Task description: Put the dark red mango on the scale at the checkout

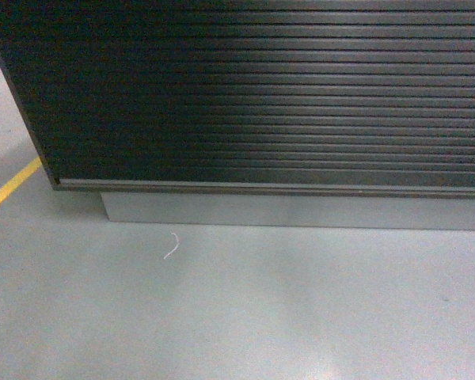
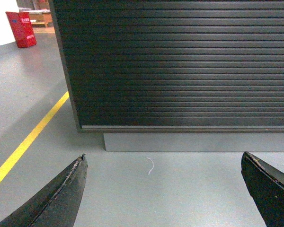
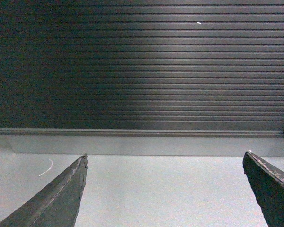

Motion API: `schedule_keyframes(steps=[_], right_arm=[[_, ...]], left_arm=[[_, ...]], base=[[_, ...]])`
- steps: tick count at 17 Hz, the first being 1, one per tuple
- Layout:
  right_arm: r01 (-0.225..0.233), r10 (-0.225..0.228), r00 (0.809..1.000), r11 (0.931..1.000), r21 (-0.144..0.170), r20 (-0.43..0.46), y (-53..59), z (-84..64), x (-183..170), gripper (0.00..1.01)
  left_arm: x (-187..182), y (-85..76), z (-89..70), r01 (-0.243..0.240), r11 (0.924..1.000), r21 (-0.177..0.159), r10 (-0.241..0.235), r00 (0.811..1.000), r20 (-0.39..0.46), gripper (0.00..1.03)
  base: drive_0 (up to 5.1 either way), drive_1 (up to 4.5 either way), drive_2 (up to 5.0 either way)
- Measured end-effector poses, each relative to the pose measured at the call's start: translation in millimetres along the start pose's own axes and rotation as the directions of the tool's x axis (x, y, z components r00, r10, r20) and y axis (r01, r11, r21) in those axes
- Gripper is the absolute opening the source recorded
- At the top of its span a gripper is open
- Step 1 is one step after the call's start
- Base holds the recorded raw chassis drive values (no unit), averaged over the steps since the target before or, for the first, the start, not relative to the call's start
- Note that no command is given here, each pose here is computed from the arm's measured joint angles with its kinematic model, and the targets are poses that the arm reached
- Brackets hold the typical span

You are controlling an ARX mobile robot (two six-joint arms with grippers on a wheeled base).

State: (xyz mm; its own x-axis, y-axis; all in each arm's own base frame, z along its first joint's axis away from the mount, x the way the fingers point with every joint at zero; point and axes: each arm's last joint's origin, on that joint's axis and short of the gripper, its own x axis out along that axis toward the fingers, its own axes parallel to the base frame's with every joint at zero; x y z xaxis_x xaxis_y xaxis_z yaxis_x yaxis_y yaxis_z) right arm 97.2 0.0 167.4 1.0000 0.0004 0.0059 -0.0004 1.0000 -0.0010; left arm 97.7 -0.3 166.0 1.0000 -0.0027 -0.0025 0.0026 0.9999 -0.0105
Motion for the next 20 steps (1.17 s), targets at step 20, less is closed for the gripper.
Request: schedule_keyframes(steps=[20], right_arm=[[0.0,0.0,1.0,1.0,0.0,0.0,0.0,0.0,0.0,0.98]], left_arm=[[0.0,0.0,0.0,0.0,1.0,0.0,0.0,1.0,0.0,0.98]], base=[[-0.1,2.83,-3.1]])
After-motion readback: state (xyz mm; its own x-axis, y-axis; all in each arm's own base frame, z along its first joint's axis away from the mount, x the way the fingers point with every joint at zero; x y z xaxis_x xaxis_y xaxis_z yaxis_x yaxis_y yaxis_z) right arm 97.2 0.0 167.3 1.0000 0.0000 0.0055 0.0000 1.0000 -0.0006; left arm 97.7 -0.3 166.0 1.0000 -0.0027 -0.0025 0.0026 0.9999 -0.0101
